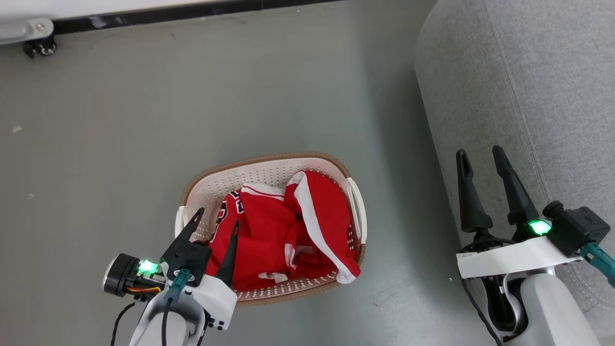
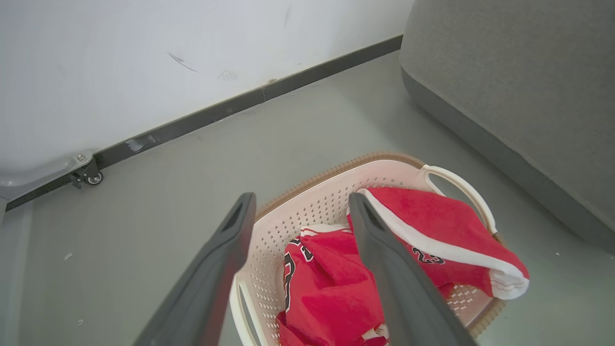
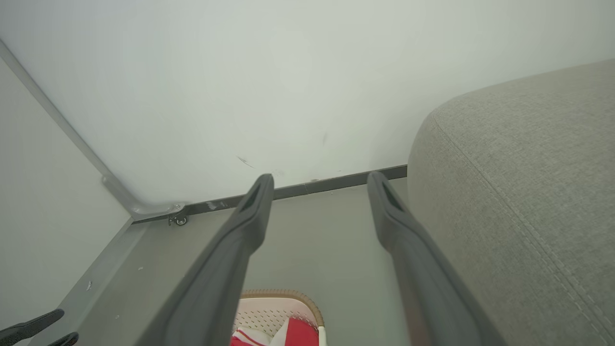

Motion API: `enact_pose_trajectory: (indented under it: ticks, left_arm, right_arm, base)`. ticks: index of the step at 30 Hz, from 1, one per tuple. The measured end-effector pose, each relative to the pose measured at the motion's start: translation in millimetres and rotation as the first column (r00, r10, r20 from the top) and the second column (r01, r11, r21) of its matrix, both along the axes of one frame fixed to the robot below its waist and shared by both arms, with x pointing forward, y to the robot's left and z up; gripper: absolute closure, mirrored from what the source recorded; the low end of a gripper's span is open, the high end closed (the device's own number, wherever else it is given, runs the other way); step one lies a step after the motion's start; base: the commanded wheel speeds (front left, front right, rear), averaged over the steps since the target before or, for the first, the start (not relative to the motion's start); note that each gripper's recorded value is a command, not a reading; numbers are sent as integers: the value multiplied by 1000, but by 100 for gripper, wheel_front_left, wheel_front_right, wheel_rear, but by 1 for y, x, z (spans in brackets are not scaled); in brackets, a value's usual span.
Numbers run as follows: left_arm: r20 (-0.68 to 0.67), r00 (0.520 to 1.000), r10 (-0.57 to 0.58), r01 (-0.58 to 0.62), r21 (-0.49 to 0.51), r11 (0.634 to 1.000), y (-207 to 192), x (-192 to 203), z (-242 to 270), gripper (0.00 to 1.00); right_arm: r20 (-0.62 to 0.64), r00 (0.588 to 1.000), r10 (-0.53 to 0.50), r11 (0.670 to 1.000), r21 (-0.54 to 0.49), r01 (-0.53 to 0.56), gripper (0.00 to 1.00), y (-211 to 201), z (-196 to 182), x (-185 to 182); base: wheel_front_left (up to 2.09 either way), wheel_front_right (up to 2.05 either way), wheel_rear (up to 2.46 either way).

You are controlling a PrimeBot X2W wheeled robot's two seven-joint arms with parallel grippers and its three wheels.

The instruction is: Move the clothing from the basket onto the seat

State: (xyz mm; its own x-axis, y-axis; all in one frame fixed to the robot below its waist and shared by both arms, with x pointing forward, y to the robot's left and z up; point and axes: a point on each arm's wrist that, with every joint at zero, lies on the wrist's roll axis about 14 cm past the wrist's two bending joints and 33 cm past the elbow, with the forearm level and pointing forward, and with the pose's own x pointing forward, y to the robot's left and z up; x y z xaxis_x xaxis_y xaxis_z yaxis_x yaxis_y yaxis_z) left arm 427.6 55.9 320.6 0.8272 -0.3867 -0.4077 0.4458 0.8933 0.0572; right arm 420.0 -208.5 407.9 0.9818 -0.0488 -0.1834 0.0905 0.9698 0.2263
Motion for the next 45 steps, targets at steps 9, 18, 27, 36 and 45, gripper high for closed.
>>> enact_pose_trajectory:
  ticks: [9, 18, 27, 36, 45]
  left_arm:
    - [-50, 997, -57, 59, 33, 998, -8, 3, -26, 0]
    - [-112, 986, -127, 135, 70, 988, -16, 0, -57, 0]
    - [-175, 966, -189, 209, 103, 973, -20, -2, -88, 0]
    - [-227, 936, -270, 301, 114, 947, -35, -8, -113, 0]
    - [-270, 908, -319, 363, 131, 922, -44, -9, -136, 0]
  right_arm:
    - [-18, 1000, -25, 1000, -8, 25, 0, -10, -9, 5]
    - [-31, 998, -51, 999, -10, 51, 0, -19, -17, 10]
    - [-12, 997, -75, 997, -26, 74, 0, -30, -17, 21]
    - [-5, 996, -86, 995, -43, 86, 0, -38, -20, 31]
    - [-11, 997, -82, 995, -58, 81, 0, -40, -27, 39]
  base:
    - [0, 0, 0]
    - [0, 0, 0]
    - [0, 0, 0]
    - [0, 0, 0]
    - [0, 0, 0]
